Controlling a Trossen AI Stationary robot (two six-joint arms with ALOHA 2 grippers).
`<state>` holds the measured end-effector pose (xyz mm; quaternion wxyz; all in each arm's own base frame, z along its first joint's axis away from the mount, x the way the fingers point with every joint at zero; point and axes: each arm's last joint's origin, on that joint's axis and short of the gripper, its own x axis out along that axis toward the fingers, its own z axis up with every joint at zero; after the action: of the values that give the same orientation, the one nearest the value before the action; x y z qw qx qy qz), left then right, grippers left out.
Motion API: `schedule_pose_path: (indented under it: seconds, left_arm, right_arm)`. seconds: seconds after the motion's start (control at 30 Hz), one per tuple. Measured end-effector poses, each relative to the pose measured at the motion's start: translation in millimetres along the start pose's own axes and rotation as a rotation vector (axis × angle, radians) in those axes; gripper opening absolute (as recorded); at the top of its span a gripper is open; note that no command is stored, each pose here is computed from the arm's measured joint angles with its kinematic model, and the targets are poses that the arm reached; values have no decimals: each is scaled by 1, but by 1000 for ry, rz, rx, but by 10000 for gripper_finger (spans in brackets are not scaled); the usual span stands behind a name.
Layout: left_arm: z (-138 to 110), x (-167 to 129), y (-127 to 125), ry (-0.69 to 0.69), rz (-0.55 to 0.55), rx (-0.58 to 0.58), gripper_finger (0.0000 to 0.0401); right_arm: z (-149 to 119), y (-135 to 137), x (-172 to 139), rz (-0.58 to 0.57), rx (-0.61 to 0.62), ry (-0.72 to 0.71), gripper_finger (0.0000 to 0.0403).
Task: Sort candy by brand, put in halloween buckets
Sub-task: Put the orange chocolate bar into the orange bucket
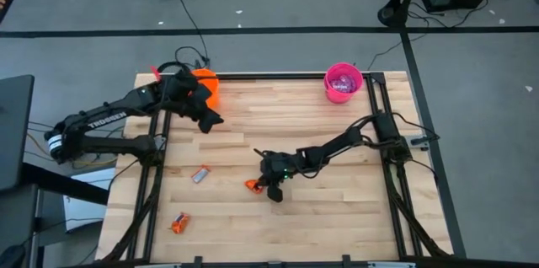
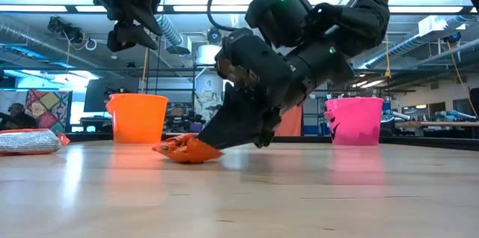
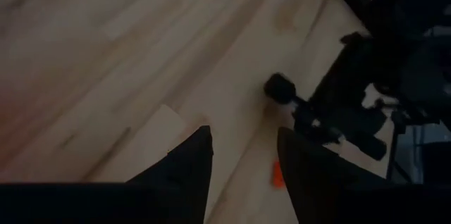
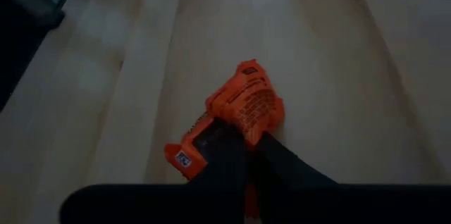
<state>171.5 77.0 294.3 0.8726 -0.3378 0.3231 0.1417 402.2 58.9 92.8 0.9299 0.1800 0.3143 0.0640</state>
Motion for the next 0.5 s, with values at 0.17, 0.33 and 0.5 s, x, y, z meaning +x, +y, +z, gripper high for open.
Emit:
schedule_pose_path:
  seconds: [0.17, 0.33, 0.5]
  left_arm:
    - [-15, 22, 3, -6, -25, -99, 164]
    - [-32, 51, 12, -35, -243, -226, 164]
    - [-40, 62, 15, -160, -459, -328, 164]
  right_arm:
    - [20, 3, -14, -146, 55, -129, 26]
    - [39, 8, -33, -284, -29, -232, 14]
    - [55, 16, -49, -369, -91, -311, 18]
